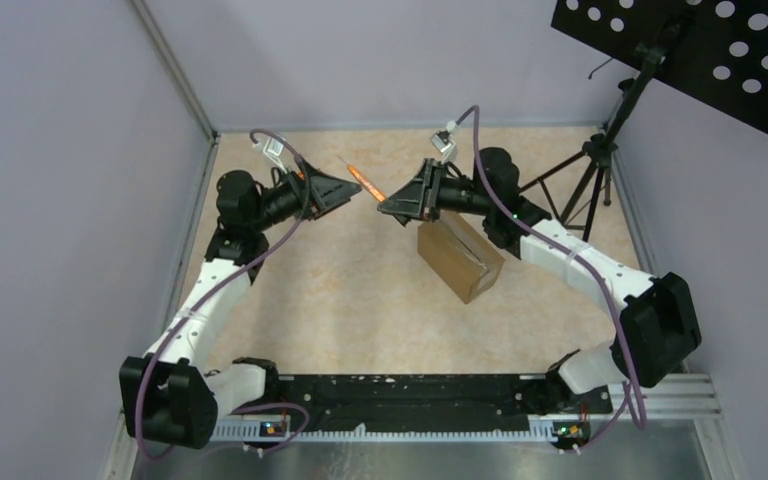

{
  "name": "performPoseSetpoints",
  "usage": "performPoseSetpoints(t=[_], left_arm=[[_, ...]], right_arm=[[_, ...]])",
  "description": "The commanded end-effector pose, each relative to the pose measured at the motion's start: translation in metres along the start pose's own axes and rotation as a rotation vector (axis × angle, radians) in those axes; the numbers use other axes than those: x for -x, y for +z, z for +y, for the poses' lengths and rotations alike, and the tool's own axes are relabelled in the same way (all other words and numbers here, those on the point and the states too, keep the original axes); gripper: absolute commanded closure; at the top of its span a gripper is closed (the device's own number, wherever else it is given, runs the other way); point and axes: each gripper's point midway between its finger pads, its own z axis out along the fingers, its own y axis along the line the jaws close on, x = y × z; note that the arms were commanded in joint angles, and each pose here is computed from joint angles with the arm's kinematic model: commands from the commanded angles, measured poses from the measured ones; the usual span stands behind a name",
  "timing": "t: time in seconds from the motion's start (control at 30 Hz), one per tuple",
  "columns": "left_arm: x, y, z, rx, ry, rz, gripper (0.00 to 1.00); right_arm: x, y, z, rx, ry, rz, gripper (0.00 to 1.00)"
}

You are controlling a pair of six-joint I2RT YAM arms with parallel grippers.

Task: Unpack the express box

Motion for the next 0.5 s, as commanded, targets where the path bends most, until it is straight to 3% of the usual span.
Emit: performPoseSetpoints(t=[0.0, 0.37, 0.47], left_arm=[[0.006, -0.008, -0.043, -0.211, 0.049, -0.037, 0.02], [0.011, -0.019, -0.076, -0.464, 0.054, -0.115, 0.03], [0.014, -0.017, -0.079, -0.502, 0.048, -0.127, 0.05]], right_arm=[[0.012, -0.016, 0.063, 0.266, 0.080, -0.023, 1.00], [0.017, -0.037, 0.090, 0.593, 0.418, -0.029, 1.00], [0.018, -0.039, 0.088, 0.611, 0.472, -0.042, 1.00]])
